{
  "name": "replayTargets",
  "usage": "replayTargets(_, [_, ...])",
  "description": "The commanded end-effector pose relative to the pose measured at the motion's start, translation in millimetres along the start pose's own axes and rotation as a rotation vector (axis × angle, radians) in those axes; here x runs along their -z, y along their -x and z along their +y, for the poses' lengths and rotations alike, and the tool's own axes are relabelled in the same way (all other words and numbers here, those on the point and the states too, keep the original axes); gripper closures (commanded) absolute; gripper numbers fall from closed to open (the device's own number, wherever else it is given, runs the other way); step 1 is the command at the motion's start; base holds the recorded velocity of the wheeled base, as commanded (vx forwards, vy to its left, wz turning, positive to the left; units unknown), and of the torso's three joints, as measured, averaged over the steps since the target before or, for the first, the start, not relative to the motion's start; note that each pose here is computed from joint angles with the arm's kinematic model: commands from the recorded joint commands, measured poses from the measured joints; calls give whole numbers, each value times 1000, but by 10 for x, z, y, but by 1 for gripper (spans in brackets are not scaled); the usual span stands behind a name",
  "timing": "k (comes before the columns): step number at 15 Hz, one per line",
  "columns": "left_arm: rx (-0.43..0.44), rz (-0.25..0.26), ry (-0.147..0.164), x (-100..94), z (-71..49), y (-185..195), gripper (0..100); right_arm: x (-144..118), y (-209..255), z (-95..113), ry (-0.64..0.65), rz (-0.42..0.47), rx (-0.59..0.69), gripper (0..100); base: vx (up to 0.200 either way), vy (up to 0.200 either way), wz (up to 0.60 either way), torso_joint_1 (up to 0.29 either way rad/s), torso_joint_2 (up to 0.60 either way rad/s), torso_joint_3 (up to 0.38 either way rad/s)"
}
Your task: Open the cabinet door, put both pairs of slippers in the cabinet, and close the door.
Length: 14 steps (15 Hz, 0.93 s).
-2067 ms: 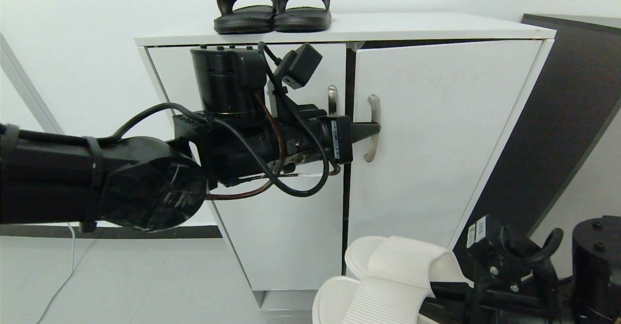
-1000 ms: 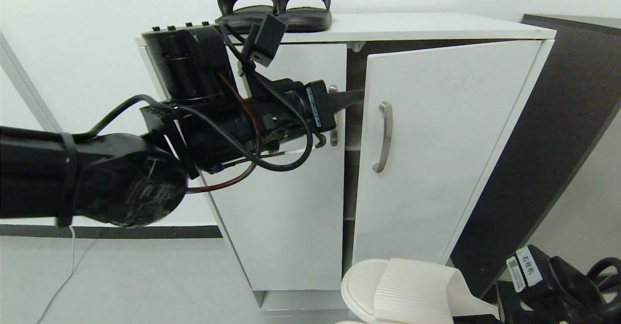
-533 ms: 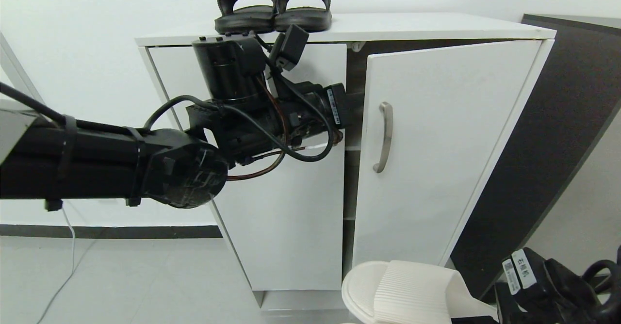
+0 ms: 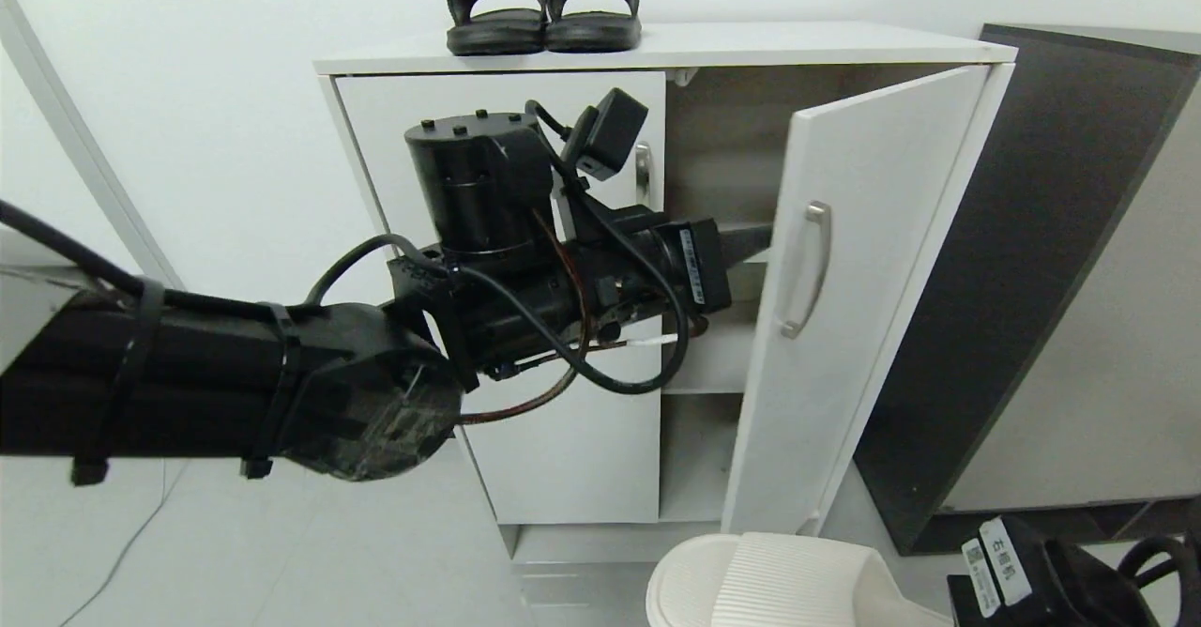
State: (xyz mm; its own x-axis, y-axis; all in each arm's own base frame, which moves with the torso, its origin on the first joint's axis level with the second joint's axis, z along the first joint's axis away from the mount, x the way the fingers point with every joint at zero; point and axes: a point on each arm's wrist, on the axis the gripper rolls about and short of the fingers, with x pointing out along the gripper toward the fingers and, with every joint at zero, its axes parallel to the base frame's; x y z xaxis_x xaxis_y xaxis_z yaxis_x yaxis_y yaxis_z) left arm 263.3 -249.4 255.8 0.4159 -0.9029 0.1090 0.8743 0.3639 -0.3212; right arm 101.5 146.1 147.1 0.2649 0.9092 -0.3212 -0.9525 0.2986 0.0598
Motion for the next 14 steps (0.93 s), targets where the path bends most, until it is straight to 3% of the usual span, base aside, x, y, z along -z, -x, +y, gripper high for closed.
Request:
replayTargets(1, [28, 1, 0, 0, -137, 46, 100, -3, 2, 20, 5, -3, -10, 100, 0, 0, 0, 0, 0, 0])
replayTargets(2, [57, -9, -5, 70, -202, 26, 100, 17, 7, 66, 11, 2, -32, 100, 0, 0, 0, 0, 0, 0])
replayTargets(5, [36, -13, -5, 60, -125, 43, 100, 22, 7, 69, 11, 3, -33, 100, 0, 0, 0, 0, 0, 0])
replayTargets(9, [-9, -43, -13, -39, -134, 191, 100, 28, -5, 56, 8, 7, -26, 100, 0, 0, 0, 0, 0, 0])
replayTargets(11, [-44, -81, -46, -199, -228, 484, 100, 17, -13, -9, -6, 7, 10, 100, 0, 0, 0, 0, 0, 0])
replayTargets(13, [-221, -80, -113, -459, -430, 1248, 100, -17, -77, -181, -38, 17, 113, 100, 0, 0, 0, 0, 0, 0])
replayTargets(14, [-330, -58, -164, -457, -634, 1704, 100, -29, -127, -268, -51, 28, 180, 100, 0, 0, 0, 0, 0, 0])
